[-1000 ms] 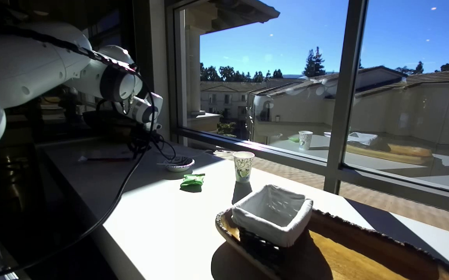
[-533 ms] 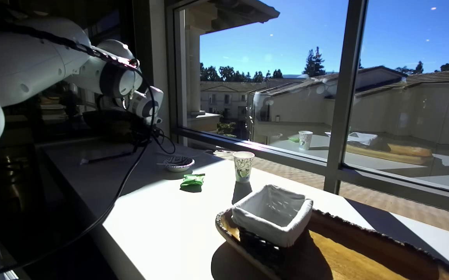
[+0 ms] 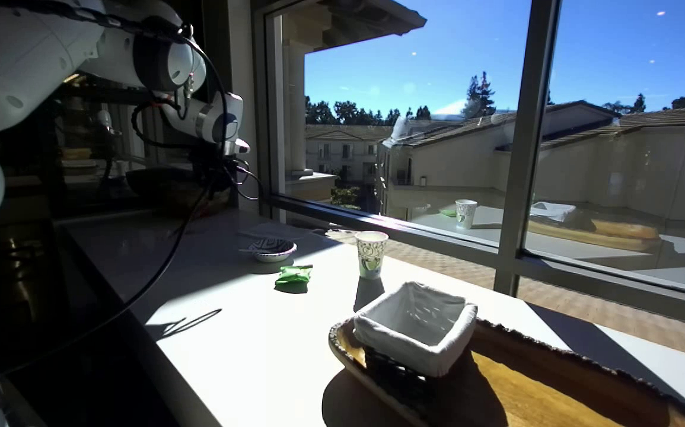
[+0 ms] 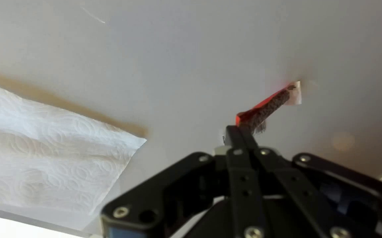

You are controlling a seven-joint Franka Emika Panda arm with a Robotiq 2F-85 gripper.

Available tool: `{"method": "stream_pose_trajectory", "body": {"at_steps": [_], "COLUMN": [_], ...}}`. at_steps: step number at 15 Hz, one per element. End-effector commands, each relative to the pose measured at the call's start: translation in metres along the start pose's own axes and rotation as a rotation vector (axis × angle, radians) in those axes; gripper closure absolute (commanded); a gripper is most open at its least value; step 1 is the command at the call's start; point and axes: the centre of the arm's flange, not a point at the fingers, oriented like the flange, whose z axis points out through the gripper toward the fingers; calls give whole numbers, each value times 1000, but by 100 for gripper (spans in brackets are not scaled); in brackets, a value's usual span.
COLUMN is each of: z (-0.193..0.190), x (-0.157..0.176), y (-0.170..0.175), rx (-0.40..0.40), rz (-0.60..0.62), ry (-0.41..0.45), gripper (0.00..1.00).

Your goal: Put the orange item in the box

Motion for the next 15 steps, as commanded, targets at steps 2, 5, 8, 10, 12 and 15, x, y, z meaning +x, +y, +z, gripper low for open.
{"method": "stream_pose_trajectory", "body": {"at_steps": [2, 5, 8, 10, 12, 15], "z": [-59, -84, -108, -123, -138, -133], "x": [-72, -99, -128, -149, -174, -138], "y": [-7, 2, 17, 31, 49, 57], "rx": [-68, -73, -74, -84, -86, -96], "rz": [138, 187, 221, 258, 264, 271], "ry": [16, 21, 23, 34, 58, 39], "gripper": [100, 100, 100, 100, 100, 99]}}
